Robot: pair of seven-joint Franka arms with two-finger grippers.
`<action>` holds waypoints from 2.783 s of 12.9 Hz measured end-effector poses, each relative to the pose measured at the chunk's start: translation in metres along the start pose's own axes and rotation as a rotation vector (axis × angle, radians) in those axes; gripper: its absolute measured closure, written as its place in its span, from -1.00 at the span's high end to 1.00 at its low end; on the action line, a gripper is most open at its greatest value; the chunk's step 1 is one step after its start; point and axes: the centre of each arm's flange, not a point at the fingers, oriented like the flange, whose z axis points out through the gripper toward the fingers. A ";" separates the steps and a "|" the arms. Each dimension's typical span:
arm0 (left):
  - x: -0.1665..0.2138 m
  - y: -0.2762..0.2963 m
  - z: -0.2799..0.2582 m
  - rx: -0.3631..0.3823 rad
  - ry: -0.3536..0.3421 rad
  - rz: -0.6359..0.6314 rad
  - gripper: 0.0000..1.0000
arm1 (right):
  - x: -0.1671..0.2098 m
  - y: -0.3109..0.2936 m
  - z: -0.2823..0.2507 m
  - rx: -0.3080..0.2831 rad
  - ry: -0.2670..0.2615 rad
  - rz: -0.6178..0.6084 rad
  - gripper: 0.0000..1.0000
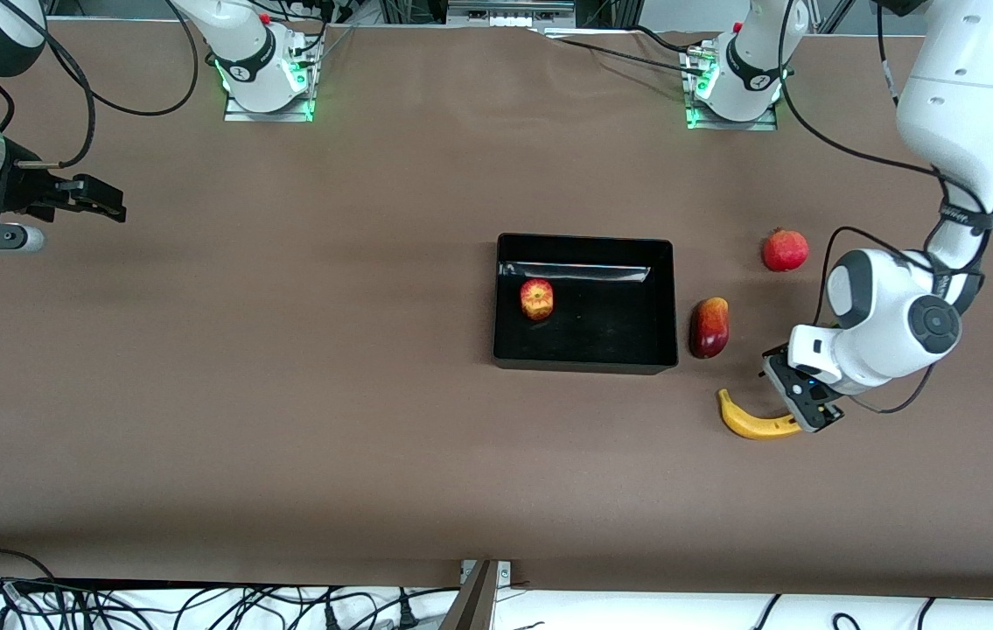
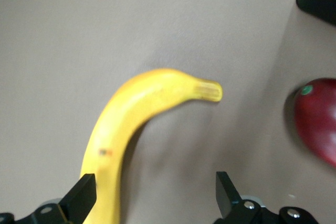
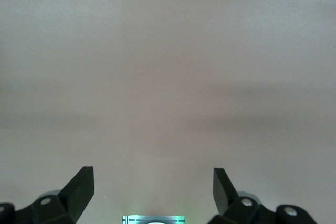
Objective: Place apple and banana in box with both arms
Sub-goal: 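Move the left gripper over the yellow banana, then lower the left gripper and close it around the banana, then lift the banana with the left gripper and carry it over the box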
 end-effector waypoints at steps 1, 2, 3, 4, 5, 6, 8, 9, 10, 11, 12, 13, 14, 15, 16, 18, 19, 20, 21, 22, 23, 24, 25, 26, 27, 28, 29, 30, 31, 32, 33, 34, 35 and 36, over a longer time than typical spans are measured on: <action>0.005 0.000 0.002 0.016 0.009 0.041 1.00 | 0.000 0.000 0.000 0.000 -0.002 0.000 1.00; 0.009 0.000 0.002 0.030 0.014 0.065 1.00 | 0.000 0.000 0.000 0.000 -0.003 0.000 1.00; 0.012 0.000 0.001 0.041 0.017 0.078 1.00 | 0.000 0.000 0.000 0.000 -0.004 0.000 1.00; 0.013 -0.002 -0.001 0.051 0.016 0.086 1.00 | 0.000 0.000 0.000 0.000 -0.004 0.000 1.00; 0.015 -0.004 -0.003 0.058 0.014 0.091 1.00 | -0.001 0.000 0.001 0.000 -0.007 0.000 1.00; 0.014 -0.005 0.000 0.060 0.006 0.091 1.00 | -0.001 0.000 0.001 0.000 -0.012 -0.001 1.00; 0.009 -0.008 0.010 0.069 -0.005 0.088 1.00 | -0.002 0.000 0.001 0.000 -0.016 -0.001 1.00; 0.007 -0.009 0.016 0.069 -0.007 0.086 1.00 | -0.002 -0.001 0.001 0.001 -0.017 -0.001 1.00; 0.008 -0.009 0.022 0.070 -0.006 0.087 1.00 | -0.002 -0.001 0.001 0.001 -0.017 -0.001 1.00; 0.009 -0.010 0.025 0.073 -0.006 0.088 1.00 | -0.002 -0.001 0.001 0.001 -0.017 -0.002 1.00; 0.011 -0.011 0.028 0.074 -0.007 0.091 0.99 | -0.002 -0.001 0.001 0.001 -0.017 -0.002 1.00; 0.011 -0.011 0.030 0.073 -0.010 0.093 0.91 | -0.002 -0.001 0.001 0.001 -0.017 -0.002 1.00; 0.012 -0.010 0.032 0.071 -0.011 0.095 0.86 | -0.002 -0.001 0.001 0.001 -0.017 -0.002 1.00; 0.013 -0.009 0.034 0.069 -0.011 0.096 0.63 | -0.002 -0.001 0.001 0.001 -0.017 -0.002 1.00; 0.014 -0.009 0.034 0.070 -0.011 0.097 0.42 | -0.002 -0.001 0.001 0.000 -0.017 -0.002 1.00; 0.016 -0.014 0.029 0.084 -0.005 0.078 -0.07 | -0.002 -0.001 0.001 0.000 -0.017 -0.002 1.00; 0.018 -0.018 0.021 0.099 0.000 0.055 -0.30 | -0.002 -0.001 0.001 0.000 -0.017 -0.002 1.00; 0.020 -0.021 0.009 0.102 0.001 0.028 -0.33 | -0.002 -0.001 0.001 0.001 -0.017 -0.002 1.00; 0.024 -0.023 -0.010 0.080 -0.009 0.002 -0.33 | -0.002 -0.001 0.001 0.001 -0.017 -0.002 1.00; 0.030 -0.021 -0.032 0.045 -0.025 -0.029 -0.33 | -0.002 -0.001 0.002 0.001 -0.017 -0.002 1.00; 0.039 -0.016 -0.060 0.004 -0.043 -0.071 -0.33 | -0.002 -0.001 0.002 0.001 -0.018 -0.002 1.00; 0.054 -0.004 -0.088 -0.042 -0.056 -0.129 -0.33 | -0.002 -0.002 0.002 0.001 -0.018 -0.002 1.00; 0.075 0.013 -0.113 -0.089 -0.062 -0.191 -0.33 | -0.002 -0.002 0.002 0.001 -0.018 -0.002 1.00; 0.100 0.035 -0.129 -0.126 -0.070 -0.252 -0.33 | -0.002 -0.002 0.002 0.000 -0.018 -0.003 1.00; 0.125 0.060 -0.138 -0.145 -0.084 -0.313 -0.33 | -0.002 -0.002 0.002 0.000 -0.018 -0.003 1.00; 0.149 0.087 -0.139 -0.155 -0.101 -0.359 -0.33 | -0.002 -0.002 0.002 0.000 -0.018 -0.004 1.00; 0.168 0.113 -0.134 -0.166 -0.122 -0.383 -0.33 | -0.002 -0.002 0.002 0.000 -0.018 -0.003 1.00; 0.183 0.139 -0.124 -0.179 -0.143 -0.384 -0.33 | -0.002 -0.002 0.002 0.000 -0.018 -0.004 1.00; 0.196 0.161 -0.113 -0.186 -0.158 -0.375 -0.33 | -0.002 -0.002 0.002 0.000 -0.018 -0.004 1.00; 0.204 0.178 -0.100 -0.184 -0.160 -0.369 -0.33 | -0.002 -0.002 0.002 0.000 -0.018 -0.004 1.00; 0.206 0.193 -0.085 -0.175 -0.153 -0.367 -0.33 | -0.002 -0.002 0.002 0.000 -0.018 -0.004 1.00; 0.204 0.202 -0.071 -0.165 -0.143 -0.364 -0.33 | -0.002 -0.002 0.002 0.000 -0.018 -0.004 1.00; 0.199 0.207 -0.058 -0.158 -0.134 -0.366 -0.33 | -0.002 -0.002 0.002 0.000 -0.018 -0.004 1.00; 0.194 0.209 -0.046 -0.153 -0.130 -0.370 -0.33 | -0.002 -0.002 0.002 0.000 -0.018 -0.004 1.00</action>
